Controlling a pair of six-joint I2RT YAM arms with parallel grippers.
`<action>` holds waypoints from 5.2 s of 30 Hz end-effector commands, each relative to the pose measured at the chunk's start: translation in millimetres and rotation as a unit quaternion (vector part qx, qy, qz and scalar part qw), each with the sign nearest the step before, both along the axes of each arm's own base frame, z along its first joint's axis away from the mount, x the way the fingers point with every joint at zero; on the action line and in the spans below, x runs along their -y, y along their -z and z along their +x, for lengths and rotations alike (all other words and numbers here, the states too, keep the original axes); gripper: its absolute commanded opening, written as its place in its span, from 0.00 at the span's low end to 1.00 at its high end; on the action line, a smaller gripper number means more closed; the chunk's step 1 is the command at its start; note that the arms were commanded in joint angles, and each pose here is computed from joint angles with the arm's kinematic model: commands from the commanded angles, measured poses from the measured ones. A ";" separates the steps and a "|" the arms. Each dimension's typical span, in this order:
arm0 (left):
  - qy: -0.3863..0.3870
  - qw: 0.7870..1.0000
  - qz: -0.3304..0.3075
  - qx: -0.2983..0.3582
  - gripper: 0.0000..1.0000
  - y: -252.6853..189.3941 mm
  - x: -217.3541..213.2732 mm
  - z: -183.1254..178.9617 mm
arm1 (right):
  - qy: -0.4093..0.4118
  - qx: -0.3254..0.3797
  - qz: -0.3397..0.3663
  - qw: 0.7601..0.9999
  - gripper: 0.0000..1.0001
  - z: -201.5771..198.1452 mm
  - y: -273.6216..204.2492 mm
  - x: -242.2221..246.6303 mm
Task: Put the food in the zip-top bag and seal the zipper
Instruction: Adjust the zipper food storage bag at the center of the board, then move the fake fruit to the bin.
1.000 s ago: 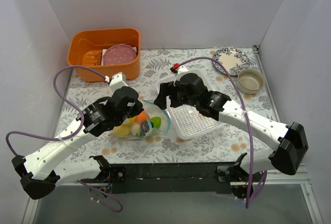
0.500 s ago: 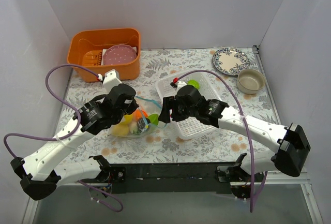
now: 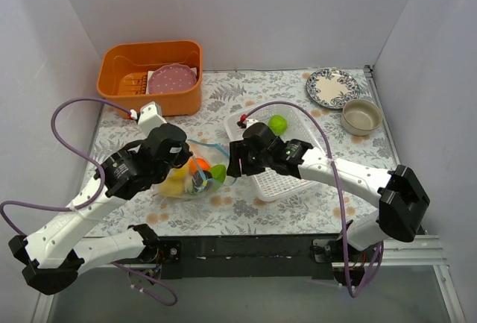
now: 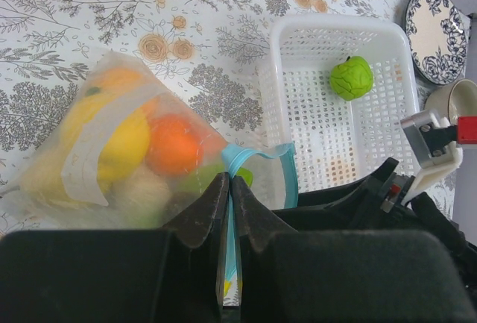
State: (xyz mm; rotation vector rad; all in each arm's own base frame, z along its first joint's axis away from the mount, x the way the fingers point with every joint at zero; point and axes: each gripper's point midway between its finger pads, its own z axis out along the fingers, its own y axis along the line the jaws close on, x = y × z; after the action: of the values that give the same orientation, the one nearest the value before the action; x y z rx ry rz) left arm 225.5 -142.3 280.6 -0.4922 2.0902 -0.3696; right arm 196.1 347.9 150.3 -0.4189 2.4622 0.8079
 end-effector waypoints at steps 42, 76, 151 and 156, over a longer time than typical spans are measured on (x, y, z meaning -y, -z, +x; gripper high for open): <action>0.063 0.998 0.018 0.022 0.06 -43.5 8.9 -1.4 | -0.090 0.082 0.131 0.984 0.01 80.8 -123.8 -86.6; 0.084 0.991 0.101 -0.009 0.65 21.9 48.9 41.1 | -0.028 0.074 0.091 0.993 0.10 88.9 -78.7 -34.7; 0.180 0.983 0.038 -0.024 0.00 25.0 85.0 26.8 | 0.201 0.101 -0.114 0.968 0.88 233.1 27.6 136.1; 0.182 0.982 0.039 -0.029 0.00 28.4 84.4 24.8 | 0.206 0.113 -0.124 0.964 0.88 248.5 30.2 135.2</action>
State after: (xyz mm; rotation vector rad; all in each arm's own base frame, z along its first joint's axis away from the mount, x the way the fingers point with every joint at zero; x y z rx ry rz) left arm 250.9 -228.0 238.3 -0.0570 2.2846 -0.4337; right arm 414.0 210.3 90.4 -0.0743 2.4379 0.2917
